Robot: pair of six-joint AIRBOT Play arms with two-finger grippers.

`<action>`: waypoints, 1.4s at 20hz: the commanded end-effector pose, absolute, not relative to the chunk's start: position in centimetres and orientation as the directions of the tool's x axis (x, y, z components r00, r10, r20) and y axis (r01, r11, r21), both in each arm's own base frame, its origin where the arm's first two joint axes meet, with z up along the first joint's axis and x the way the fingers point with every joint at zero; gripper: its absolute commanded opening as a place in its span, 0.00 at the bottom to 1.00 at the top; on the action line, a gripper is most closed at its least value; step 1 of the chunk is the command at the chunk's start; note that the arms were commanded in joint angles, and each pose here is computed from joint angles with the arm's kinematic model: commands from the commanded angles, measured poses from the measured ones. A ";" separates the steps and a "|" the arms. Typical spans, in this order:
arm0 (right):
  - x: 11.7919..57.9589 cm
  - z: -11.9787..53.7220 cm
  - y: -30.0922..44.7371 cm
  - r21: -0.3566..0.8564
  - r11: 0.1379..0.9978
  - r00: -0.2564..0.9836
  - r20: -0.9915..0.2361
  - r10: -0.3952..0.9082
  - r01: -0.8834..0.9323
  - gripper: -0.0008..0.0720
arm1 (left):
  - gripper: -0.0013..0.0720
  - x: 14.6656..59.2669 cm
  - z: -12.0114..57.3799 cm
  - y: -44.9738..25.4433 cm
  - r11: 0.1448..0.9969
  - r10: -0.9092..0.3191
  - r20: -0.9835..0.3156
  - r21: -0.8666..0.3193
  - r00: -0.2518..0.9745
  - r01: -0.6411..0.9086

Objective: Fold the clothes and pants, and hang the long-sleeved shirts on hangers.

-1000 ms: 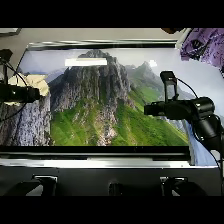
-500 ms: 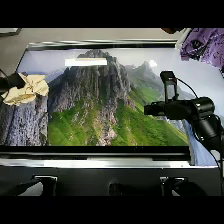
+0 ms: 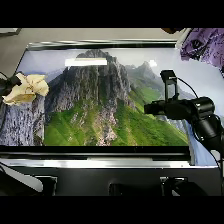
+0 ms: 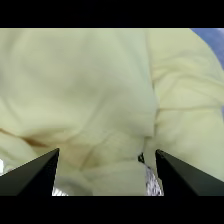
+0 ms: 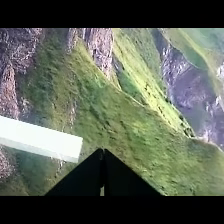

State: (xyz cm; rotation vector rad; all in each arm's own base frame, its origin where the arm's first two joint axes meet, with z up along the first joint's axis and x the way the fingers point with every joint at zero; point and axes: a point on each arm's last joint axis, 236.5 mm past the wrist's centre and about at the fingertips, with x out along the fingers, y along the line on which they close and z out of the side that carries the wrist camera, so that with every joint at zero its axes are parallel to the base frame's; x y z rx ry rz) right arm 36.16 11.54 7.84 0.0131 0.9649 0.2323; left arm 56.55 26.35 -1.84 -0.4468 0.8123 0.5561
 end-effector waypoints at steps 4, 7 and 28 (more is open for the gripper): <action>36.6 8.1 11.2 0.096 0.978 0.567 -0.802 0.187 -0.186 0.18 | 0.99 59.1 -11.3 28.3 0.719 0.289 -0.764 -0.224 0.577 -0.658; 36.7 8.1 11.1 0.110 0.981 0.569 -0.802 0.182 -0.158 0.27 | 0.20 58.8 -9.4 29.1 0.704 0.295 -0.766 -0.230 0.572 -0.672; 30.7 11.3 8.7 0.124 0.990 0.533 -0.834 0.143 -0.071 0.27 | 0.03 35.0 12.5 -22.4 0.836 -0.524 -0.772 -0.547 0.361 0.042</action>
